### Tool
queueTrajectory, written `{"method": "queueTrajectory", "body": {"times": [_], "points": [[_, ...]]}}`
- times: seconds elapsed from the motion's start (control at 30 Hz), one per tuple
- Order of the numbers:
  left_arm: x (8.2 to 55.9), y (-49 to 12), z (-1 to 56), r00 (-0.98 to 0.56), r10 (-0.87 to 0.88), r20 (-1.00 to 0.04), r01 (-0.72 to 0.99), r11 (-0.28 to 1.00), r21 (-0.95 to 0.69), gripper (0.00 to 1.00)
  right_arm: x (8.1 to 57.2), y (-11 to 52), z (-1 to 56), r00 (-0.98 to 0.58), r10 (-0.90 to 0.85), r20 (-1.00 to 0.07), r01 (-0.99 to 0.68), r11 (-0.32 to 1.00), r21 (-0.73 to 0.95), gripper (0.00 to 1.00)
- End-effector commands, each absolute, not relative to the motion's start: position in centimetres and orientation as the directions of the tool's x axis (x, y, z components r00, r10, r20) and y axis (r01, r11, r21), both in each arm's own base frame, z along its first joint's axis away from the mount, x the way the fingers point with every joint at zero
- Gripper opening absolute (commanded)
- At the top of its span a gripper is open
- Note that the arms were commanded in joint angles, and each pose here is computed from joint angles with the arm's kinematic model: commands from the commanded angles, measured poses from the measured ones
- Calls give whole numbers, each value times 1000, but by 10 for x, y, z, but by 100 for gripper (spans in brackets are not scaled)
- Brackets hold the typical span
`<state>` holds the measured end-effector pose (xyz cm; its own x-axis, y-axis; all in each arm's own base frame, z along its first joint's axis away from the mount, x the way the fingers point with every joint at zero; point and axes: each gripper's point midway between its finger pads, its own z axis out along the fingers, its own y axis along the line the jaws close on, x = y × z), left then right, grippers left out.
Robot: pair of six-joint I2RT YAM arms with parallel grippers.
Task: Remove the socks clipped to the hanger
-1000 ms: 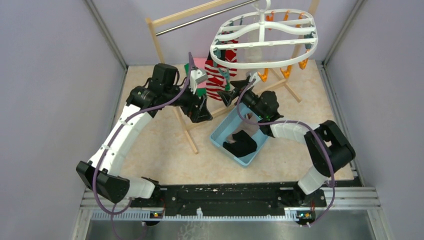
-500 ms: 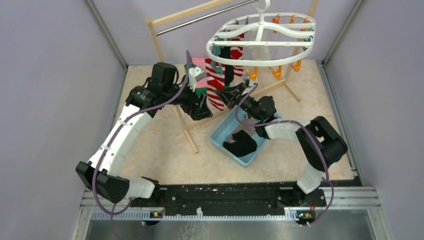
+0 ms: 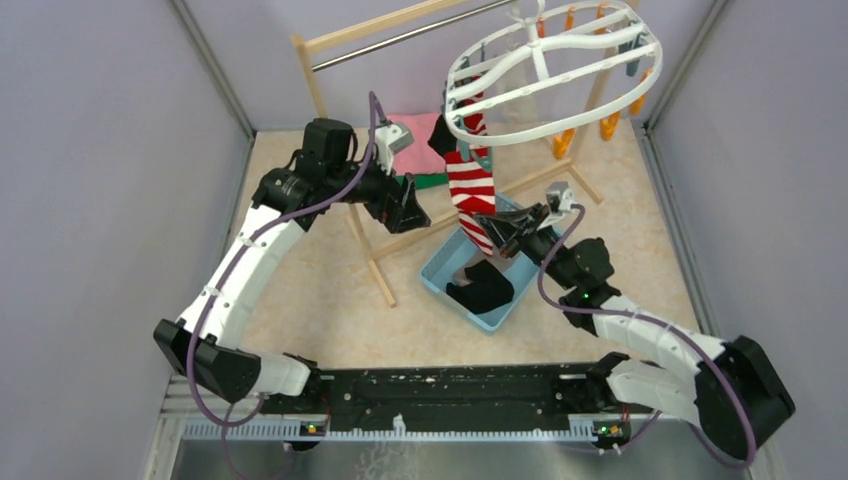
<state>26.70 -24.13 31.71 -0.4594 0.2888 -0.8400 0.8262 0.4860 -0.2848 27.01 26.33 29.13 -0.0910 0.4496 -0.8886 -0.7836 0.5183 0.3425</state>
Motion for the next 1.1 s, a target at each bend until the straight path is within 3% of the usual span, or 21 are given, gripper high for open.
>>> {"method": "queueTrajectory", "body": {"times": [0.0, 0.37, 0.73, 1.07], "points": [[269, -254, 351, -411, 228, -883, 860, 419, -292, 99, 254, 240, 288, -131, 464, -876, -726, 557, 403, 0], [250, -281, 412, -351, 60, -934, 918, 217, -331, 99, 235, 222, 285, -168, 473, -865, -692, 568, 445, 0], [253, -336, 427, -358, 56, -932, 932, 71, -354, 99, 220, 225, 306, -200, 535, -821, -727, 481, 490, 0], [241, -340, 367, -406, 143, -903, 913, 99, -395, 98, 201, 234, 330, -276, 598, -753, -778, 321, 540, 0]]}}
